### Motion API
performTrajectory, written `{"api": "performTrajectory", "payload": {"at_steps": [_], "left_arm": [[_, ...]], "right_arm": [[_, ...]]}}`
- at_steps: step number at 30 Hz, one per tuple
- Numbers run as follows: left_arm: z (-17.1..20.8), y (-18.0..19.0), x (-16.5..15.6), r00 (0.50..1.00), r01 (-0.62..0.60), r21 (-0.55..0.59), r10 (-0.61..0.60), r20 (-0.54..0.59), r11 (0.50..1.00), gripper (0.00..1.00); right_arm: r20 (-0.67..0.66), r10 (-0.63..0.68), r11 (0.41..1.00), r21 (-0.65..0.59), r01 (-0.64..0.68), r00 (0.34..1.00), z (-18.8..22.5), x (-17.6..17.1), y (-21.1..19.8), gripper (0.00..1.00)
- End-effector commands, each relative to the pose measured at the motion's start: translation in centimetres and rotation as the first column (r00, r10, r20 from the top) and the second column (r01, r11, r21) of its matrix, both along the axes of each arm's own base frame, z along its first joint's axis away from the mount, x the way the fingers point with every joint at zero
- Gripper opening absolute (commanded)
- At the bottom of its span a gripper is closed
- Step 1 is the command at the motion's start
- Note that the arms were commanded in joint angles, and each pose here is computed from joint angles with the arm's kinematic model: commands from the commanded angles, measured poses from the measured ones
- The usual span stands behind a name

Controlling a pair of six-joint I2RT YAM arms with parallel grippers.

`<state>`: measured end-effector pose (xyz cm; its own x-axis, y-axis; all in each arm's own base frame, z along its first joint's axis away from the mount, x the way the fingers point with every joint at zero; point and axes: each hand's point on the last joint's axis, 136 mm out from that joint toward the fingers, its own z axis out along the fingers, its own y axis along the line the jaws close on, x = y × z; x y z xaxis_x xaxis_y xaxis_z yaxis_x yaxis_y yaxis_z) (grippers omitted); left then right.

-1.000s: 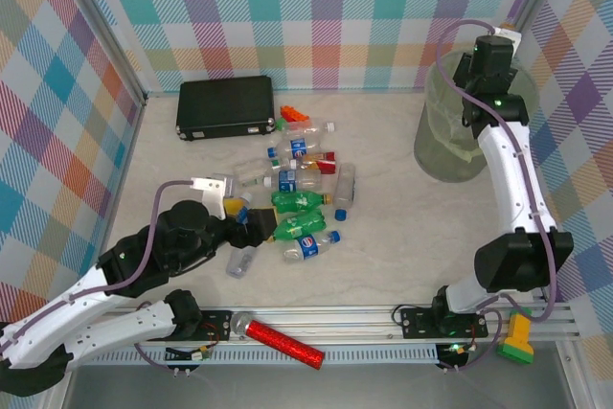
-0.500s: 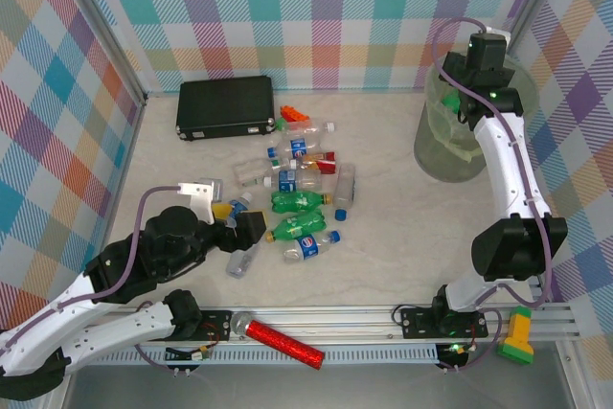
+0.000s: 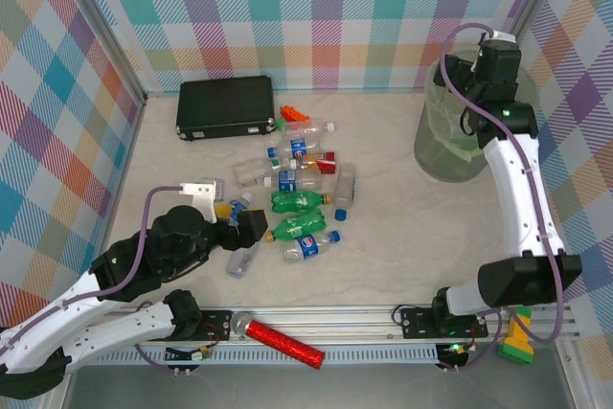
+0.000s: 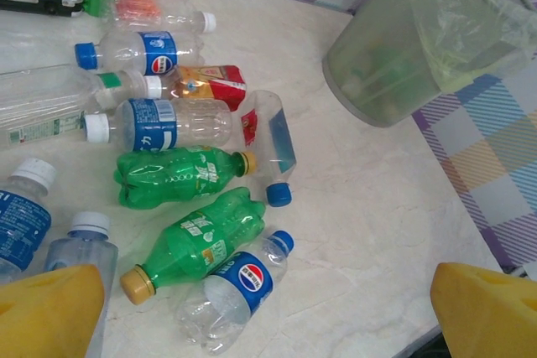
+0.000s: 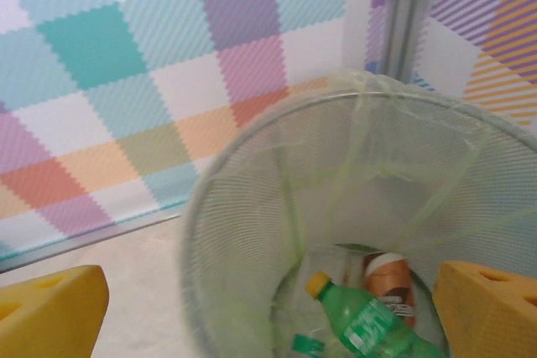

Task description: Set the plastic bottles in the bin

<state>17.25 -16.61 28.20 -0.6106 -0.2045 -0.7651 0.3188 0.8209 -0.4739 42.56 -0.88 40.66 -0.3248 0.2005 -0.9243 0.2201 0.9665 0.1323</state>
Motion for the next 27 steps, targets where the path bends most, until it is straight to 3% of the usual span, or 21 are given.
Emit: {"api": "performTrajectory", "payload": {"at_steps": [1,7,16,19,24,27], "left_arm": [[-0.5,-0.2,0.5,1.0,-0.031,-0.013,0.03,-0.002,0.999,1.0],[-1.8,-0.8,0.7,0.999,-0.025,0.025,0.026,-0.03,0.999,1.0],[-3.9,-1.6,0.9,0.995,-0.014,0.094,0.023,-0.092,0.995,0.99],[-4.2,-2.5,0.9,0.993,0.007,0.092,0.004,-0.121,0.996,1.0],[-4.8,-3.4,1.5,0.989,0.001,0.114,0.015,-0.145,0.993,1.0],[-4.4,-3.7,2.0,0.99,-0.005,0.135,0.024,-0.138,0.991,1.0]], "right_arm": [[0.0,0.104,0.993,0.052,-0.104,0.995,0.0,-1.9,3.1,0.99],[-0.02,0.248,0.968,0.039,-0.247,0.969,-2.6,-5.0,8.7,0.99],[-0.098,0.408,0.904,0.18,-0.387,0.908,-9.6,-8.9,15.7,0.99],[-0.137,0.477,0.874,0.177,-0.452,0.868,-11.5,-9.5,18.4,0.99],[-0.212,0.508,0.86,0.181,-0.478,0.835,-15.1,-9.4,20.9,0.99],[-0.267,0.463,0.884,0.208,-0.419,0.845,-18.0,-8.9,20.8,0.99]]}}
